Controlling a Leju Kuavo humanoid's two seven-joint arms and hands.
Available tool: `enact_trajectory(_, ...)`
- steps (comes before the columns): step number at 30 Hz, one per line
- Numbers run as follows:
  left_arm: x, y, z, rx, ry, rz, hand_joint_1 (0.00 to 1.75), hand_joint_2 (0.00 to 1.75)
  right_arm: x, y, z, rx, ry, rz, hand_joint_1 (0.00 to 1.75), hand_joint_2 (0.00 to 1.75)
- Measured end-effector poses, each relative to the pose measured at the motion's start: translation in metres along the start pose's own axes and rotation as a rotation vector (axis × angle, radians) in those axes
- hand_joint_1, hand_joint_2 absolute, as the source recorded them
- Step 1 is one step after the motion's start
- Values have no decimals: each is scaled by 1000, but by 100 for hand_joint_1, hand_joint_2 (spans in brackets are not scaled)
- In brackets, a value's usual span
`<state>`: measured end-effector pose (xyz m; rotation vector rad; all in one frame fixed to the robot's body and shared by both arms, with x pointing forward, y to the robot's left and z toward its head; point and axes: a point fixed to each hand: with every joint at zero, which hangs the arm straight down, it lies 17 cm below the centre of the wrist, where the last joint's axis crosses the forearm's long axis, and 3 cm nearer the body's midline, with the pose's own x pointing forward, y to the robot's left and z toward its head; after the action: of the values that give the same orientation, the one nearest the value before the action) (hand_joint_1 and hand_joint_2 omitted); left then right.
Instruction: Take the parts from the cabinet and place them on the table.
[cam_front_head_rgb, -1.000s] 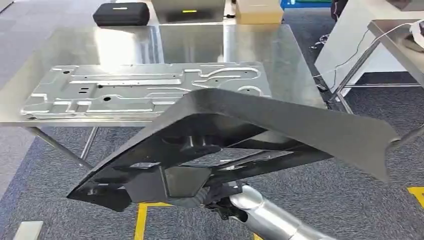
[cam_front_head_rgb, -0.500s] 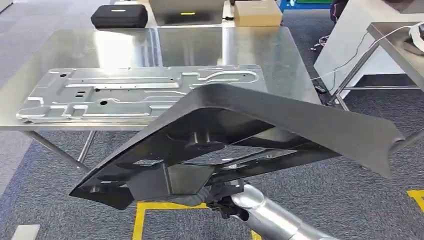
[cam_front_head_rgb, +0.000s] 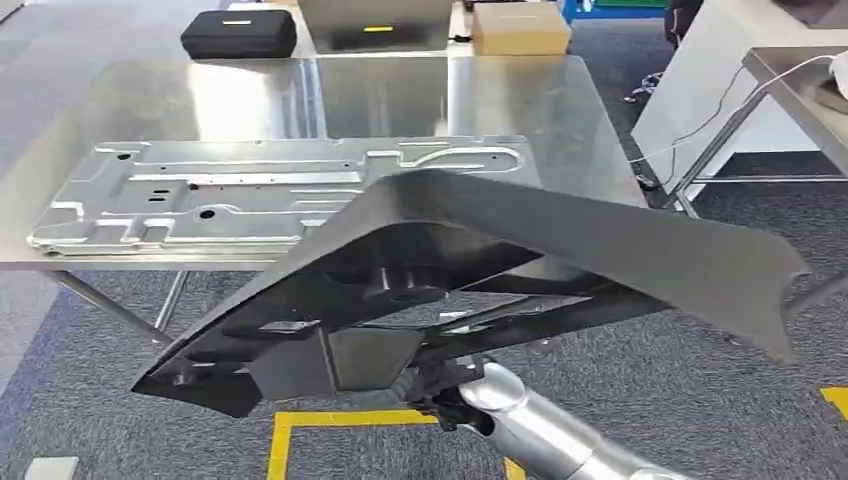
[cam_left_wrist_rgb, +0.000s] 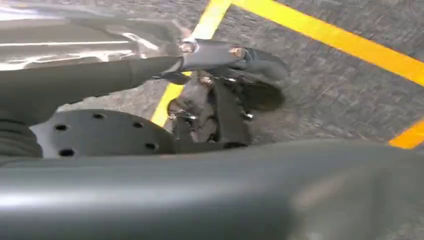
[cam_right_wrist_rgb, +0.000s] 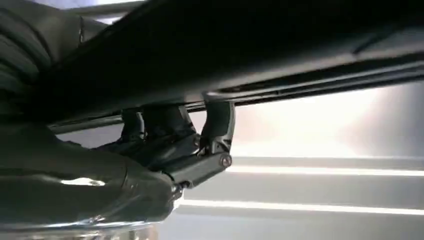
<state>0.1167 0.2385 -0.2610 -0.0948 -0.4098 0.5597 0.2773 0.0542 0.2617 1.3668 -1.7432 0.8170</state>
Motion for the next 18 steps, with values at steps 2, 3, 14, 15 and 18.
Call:
enact_trajectory(2, -1, 0, 0, 0, 0, 0, 0, 175, 1, 0, -1, 4, -2, 2, 175, 175)
enact_trajectory(3, 0, -1, 0, 0, -1, 0, 0, 175, 2, 0, -1, 9, -2, 4, 175, 175)
enact_trajectory(14, -2, -2, 0, 14, 2, 17, 0, 175, 1, 4, -2, 27, 4, 1, 175, 175)
enact_trajectory(15, -2, -2, 0, 15, 4, 17, 0, 175, 1, 4, -2, 29, 3, 2, 175, 175)
enact_trajectory(18, 0, -3, -1, 16, 0, 29, 0, 175, 6, 4, -7, 41, -8, 0, 175, 175)
